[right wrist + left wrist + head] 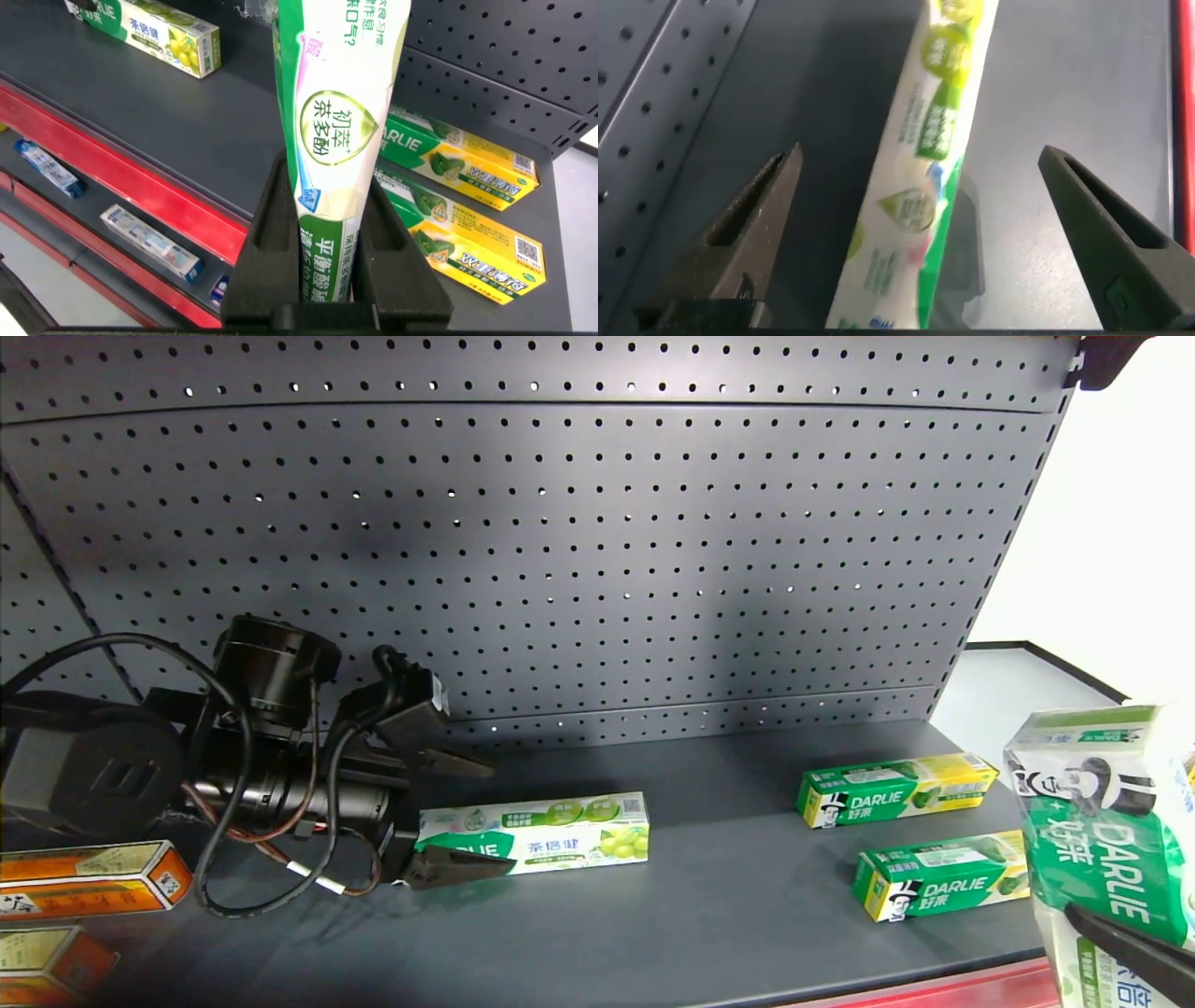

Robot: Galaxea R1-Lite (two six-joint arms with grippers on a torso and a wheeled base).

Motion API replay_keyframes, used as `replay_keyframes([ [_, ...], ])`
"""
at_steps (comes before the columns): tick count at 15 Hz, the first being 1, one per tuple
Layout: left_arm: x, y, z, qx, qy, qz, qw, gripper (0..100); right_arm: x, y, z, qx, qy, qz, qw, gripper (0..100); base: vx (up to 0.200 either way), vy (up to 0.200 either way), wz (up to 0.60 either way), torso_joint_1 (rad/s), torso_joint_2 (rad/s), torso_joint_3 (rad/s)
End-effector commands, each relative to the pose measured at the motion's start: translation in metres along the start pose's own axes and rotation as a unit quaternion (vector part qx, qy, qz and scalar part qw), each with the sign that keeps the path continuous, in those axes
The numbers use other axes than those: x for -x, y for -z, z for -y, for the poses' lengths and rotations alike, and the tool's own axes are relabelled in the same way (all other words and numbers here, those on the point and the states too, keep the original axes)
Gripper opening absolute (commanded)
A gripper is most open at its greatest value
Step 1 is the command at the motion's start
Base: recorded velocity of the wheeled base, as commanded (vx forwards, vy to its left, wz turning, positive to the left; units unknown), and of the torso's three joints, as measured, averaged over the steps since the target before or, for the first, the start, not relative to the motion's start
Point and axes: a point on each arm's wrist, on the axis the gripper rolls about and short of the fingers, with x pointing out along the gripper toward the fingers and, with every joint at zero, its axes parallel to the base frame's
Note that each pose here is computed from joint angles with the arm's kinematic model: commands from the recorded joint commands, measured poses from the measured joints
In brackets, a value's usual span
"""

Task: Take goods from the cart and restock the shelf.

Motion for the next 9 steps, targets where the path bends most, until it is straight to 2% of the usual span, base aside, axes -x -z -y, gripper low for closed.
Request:
replay_keyframes([
  [1,-0.0033,-0.0013,0.002,-0.004,0.007,0.0,1.0,100,0.0006,-0.0001,0.0,0.0,0.0,0.001,1.0,0,0.0,0.0,0.0,0.0,0.0,0.0],
  [5,-0.0064,0.0044,0.0097,0.01,0.034,-0.026,0.9991,100,0.0011,-0.0002,0.0001,0.0,0.001,0.003,1.0,0,0.0,0.0,0.0,0.0,0.0,0.0],
  [9,-0.0094,0.0076,0.0078,0.017,0.038,-0.031,0.9987,100,0.002,0.0001,0.0,-0.006,0.001,0.003,1.0,0,0.0,0.0,0.0,0.0,0.0,0.0],
])
